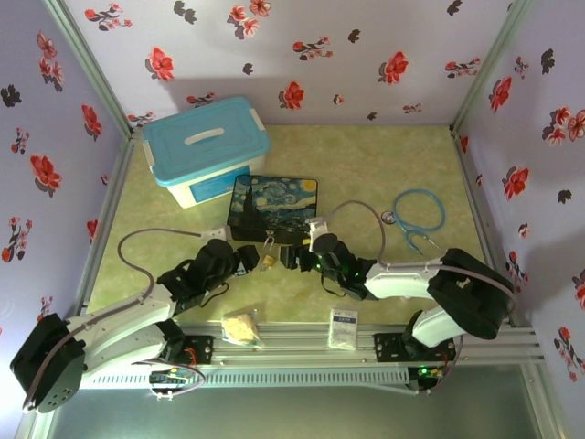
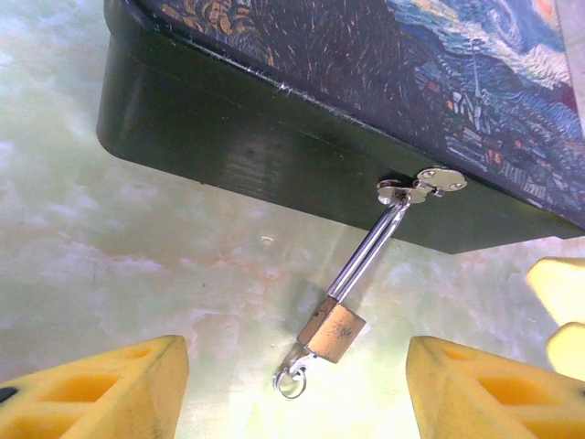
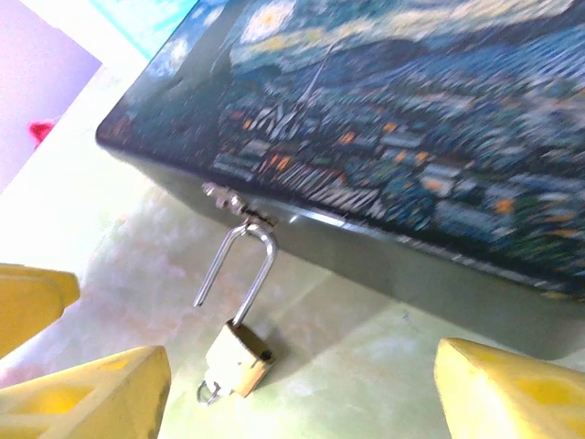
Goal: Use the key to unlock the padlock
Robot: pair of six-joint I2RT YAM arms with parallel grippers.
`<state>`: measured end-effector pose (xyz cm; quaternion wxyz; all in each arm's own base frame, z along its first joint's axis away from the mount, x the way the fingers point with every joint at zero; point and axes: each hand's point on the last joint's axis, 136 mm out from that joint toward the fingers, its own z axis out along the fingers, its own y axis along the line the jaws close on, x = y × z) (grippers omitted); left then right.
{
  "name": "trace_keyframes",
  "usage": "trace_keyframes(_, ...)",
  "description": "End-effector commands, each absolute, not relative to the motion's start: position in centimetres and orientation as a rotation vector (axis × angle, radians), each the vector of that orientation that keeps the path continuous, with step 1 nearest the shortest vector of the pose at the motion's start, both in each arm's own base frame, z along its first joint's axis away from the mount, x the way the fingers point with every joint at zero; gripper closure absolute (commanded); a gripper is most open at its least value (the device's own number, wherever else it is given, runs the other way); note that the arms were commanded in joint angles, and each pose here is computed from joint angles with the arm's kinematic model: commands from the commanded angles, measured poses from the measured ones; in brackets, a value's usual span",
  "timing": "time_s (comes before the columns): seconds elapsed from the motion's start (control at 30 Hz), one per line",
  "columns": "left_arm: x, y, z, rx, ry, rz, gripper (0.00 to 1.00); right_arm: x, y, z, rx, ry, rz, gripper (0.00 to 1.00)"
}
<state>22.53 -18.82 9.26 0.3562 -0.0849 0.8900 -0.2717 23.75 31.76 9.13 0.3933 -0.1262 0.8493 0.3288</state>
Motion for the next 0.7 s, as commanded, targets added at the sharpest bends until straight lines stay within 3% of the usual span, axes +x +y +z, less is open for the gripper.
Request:
trace_keyframes(0.0,22.8,-18.9,10.0,-0.244,2.254,-0.752,0.37,23.3,33.9,9.0,-0.307,2.171,0.946,0.27)
trace_keyframes(0.13,22.5,-18.9,9.6,-0.243,2.262,-0.763,0.45,23.9,35.5,8.4,-0.258,2.167,1.017,0.36)
trace_keyframes(0.67,21.8,-18.1,7.9,-0.265,2.288,-0.749,0.46,23.8,38.0,4.6,-0.346,2.232,1.018,0.44)
